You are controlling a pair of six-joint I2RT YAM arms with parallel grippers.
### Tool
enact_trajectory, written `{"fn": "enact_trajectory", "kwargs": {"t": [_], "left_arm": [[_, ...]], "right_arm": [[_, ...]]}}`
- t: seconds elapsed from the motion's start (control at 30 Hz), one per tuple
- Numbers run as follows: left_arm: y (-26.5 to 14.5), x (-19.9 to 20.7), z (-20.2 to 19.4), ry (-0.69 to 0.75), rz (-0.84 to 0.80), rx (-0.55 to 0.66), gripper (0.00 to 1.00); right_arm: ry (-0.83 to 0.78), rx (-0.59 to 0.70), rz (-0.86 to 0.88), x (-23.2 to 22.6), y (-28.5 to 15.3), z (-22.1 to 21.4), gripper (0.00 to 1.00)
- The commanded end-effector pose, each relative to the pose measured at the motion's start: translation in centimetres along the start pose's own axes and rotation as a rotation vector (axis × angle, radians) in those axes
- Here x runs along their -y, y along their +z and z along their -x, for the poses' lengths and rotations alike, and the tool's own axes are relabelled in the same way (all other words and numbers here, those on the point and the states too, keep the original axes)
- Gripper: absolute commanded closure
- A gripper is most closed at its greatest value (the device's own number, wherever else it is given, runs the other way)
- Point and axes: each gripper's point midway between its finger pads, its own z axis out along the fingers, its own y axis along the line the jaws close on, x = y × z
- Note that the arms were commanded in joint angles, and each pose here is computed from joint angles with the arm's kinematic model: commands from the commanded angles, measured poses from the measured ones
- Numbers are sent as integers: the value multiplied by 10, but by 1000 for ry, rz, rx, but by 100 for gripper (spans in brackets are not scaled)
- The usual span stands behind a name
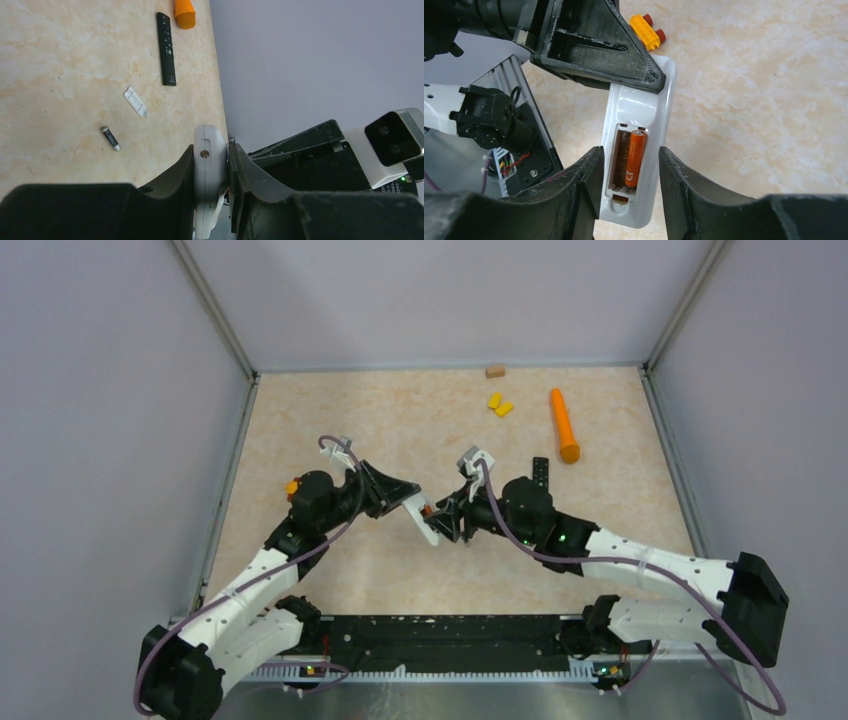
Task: Load the batteries into the remote control
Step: Load the battery into the remote control.
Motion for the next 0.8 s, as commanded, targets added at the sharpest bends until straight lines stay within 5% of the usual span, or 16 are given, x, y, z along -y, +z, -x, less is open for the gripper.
{"fn": "enact_trajectory", "kwargs": {"t": [0.0,0.13,0.23,0.37,0.77], "left_arm": [[0,25,10,52,-66,19,100],[0,25,10,62,-67,12,100],[1,24,10,85,-62,10,100],[1,23,13,136,-61,28,100],[0,39,30,193,-117,116,100]], "right_arm": [[47,102,34,-16,-5,42,57],[71,100,34,-17,-4,45,62],[148,107,-27,-10,-6,50,51],[469,148,-166,15,-16,48,28],[1105,245,-109,16,-28,33,8]]}}
